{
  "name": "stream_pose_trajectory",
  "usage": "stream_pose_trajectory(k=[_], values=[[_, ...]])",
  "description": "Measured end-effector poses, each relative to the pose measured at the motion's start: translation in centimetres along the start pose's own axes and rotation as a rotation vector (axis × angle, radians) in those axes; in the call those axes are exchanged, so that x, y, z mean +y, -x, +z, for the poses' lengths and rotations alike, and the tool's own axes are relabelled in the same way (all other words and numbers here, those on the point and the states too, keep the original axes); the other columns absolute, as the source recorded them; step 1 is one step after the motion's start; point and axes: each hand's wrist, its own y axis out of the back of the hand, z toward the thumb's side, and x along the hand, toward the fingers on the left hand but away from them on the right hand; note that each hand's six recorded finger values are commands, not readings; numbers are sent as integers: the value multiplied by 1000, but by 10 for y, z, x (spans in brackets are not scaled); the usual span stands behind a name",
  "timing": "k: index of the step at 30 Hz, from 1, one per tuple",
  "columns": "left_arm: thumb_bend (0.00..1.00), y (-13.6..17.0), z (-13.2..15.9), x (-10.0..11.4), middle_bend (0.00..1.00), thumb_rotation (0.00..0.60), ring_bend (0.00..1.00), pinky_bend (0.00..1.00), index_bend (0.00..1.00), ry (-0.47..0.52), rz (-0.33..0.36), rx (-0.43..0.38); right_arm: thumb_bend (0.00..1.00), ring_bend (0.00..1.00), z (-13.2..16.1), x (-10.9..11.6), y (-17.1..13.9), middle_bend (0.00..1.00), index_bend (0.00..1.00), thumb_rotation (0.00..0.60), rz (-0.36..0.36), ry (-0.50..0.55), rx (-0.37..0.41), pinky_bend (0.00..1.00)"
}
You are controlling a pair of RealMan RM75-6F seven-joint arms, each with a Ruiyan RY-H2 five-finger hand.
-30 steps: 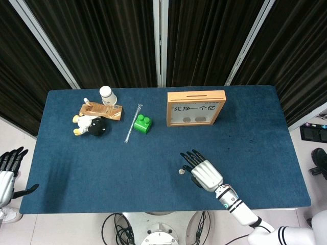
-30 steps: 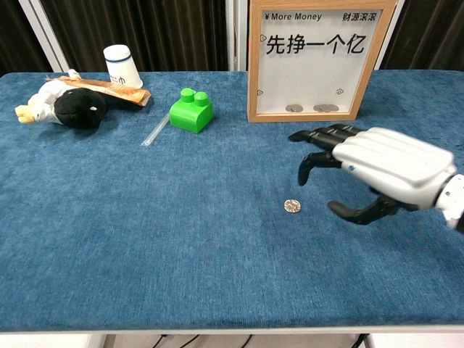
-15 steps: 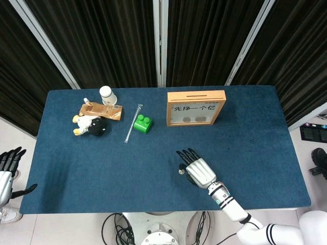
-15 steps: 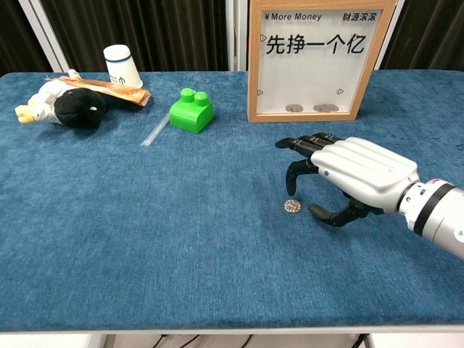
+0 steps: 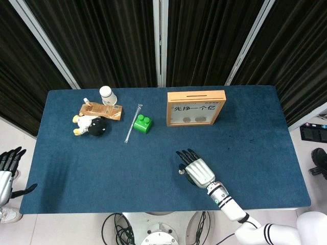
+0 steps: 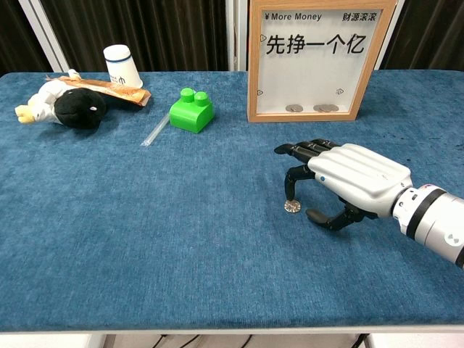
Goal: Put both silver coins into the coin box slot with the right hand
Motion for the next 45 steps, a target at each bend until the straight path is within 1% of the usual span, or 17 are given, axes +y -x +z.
stream_pose_trajectory(k=[13, 25, 36, 45], values=[[84, 0, -2, 0, 11, 600, 0, 0, 64, 3, -1, 3, 372, 0, -1, -2, 2, 41, 418, 600, 12, 1, -4, 0], [84, 0, -4, 0, 11, 600, 0, 0, 64, 5, -3, 6, 372, 0, 0, -4, 4, 41, 387, 600, 21, 1, -5, 0], [84, -1, -6, -1, 11, 600, 0, 0, 64, 9, -7, 8, 374, 0, 0, -5, 5, 41, 384, 600, 23, -6, -7, 0], [84, -1, -7, -4, 11, 600, 0, 0, 64, 12, -14, 4, 382, 0, -1, -6, 8, 41, 455, 600, 17, -13, -17, 0]])
